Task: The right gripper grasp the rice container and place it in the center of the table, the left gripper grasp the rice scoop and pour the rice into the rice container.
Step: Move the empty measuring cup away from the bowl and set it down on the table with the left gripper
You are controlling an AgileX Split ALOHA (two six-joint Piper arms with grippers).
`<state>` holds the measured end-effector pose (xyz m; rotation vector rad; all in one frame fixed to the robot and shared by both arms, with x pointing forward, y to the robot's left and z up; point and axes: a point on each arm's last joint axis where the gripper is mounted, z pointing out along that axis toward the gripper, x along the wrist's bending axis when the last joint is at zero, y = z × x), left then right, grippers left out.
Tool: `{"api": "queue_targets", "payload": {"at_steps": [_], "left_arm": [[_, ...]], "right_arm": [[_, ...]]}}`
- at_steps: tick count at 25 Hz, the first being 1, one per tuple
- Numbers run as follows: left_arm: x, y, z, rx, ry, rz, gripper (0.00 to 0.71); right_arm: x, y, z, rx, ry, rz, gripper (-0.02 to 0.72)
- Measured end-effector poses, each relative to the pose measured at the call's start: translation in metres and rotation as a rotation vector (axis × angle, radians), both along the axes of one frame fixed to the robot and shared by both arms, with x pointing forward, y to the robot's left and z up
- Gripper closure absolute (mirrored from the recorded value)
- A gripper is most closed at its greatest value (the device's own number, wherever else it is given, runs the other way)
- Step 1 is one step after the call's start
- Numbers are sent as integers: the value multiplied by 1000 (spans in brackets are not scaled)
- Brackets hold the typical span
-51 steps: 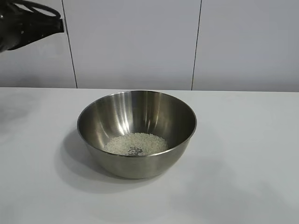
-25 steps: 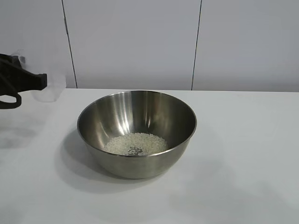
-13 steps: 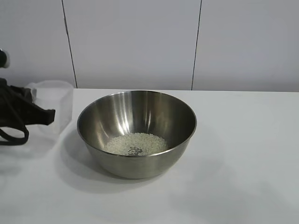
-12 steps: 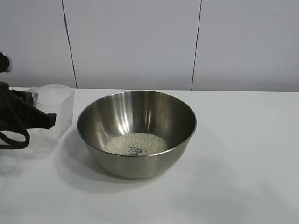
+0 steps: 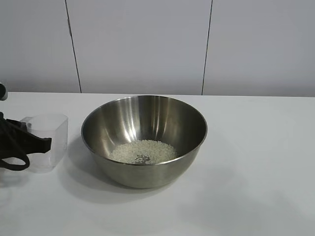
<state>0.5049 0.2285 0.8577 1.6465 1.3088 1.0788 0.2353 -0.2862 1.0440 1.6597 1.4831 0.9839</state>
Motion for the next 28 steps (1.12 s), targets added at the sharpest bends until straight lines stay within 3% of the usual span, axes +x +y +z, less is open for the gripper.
{"api": "queue_targets", "payload": {"at_steps": [5, 12, 19, 28], "left_arm": [[0, -4, 0, 2, -2, -47, 674], [-11, 0, -4, 15, 31, -53, 474], [-31, 8, -11, 38, 97, -51, 364], [-57, 17, -18, 69, 180, -52, 119]], "right_arm": [[0, 0, 0, 0, 0, 0, 188], [0, 0, 0, 0, 0, 0, 188], [0, 0, 0, 0, 0, 0, 188], [0, 0, 0, 0, 0, 0, 188]]}}
